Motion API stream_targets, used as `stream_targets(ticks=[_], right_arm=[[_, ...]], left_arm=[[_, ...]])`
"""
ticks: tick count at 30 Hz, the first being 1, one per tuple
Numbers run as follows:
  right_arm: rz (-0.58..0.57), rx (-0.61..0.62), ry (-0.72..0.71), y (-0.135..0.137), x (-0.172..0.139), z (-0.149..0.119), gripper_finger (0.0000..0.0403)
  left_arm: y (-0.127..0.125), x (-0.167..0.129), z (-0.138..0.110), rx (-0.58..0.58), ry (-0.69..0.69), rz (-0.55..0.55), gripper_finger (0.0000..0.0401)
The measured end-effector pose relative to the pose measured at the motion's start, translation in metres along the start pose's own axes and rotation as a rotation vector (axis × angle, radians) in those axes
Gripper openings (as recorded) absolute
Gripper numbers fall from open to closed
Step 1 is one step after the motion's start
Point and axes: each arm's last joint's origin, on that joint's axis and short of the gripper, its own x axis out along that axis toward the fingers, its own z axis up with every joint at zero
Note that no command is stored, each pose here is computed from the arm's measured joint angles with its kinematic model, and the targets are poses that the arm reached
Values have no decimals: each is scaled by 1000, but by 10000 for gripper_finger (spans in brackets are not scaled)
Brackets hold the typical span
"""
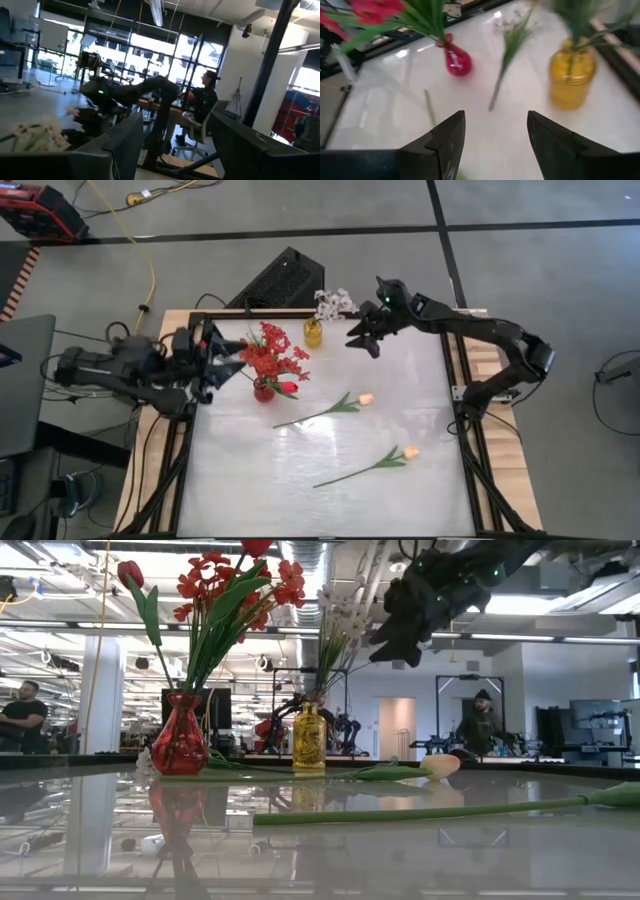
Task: Sort flowers into vase by color
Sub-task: Put the white flowers into the yellow flower vase
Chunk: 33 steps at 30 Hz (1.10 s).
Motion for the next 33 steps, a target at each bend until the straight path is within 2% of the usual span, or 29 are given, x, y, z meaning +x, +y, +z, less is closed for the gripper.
stream_targets(ticks=[3,8,14,20,24,27,30,33], right_arm=[[5,27,3,20,2,2,240],[-49,-2,42,56,21,-2,236],[-140,67,112,80,65,-21,230],[-136,99,55,75,135,-42,230],[-305,145,24,56,169,-59,227],[-397,87,45,46,191,-67,223],[-396,-1,87,40,213,-73,221],[-375,-34,114,38,231,-77,221]], left_arm=[[15,4,2,39,5,-22,218],[39,6,9,111,2,-50,218],[59,-4,23,79,-14,-109,218],[68,-8,33,43,-34,-176,218],[71,-10,35,-3,-36,-168,218],[71,-10,35,-35,-27,-177,218],[71,-10,35,-57,-24,-177,218],[71,-10,35,-69,-23,-177,218]])
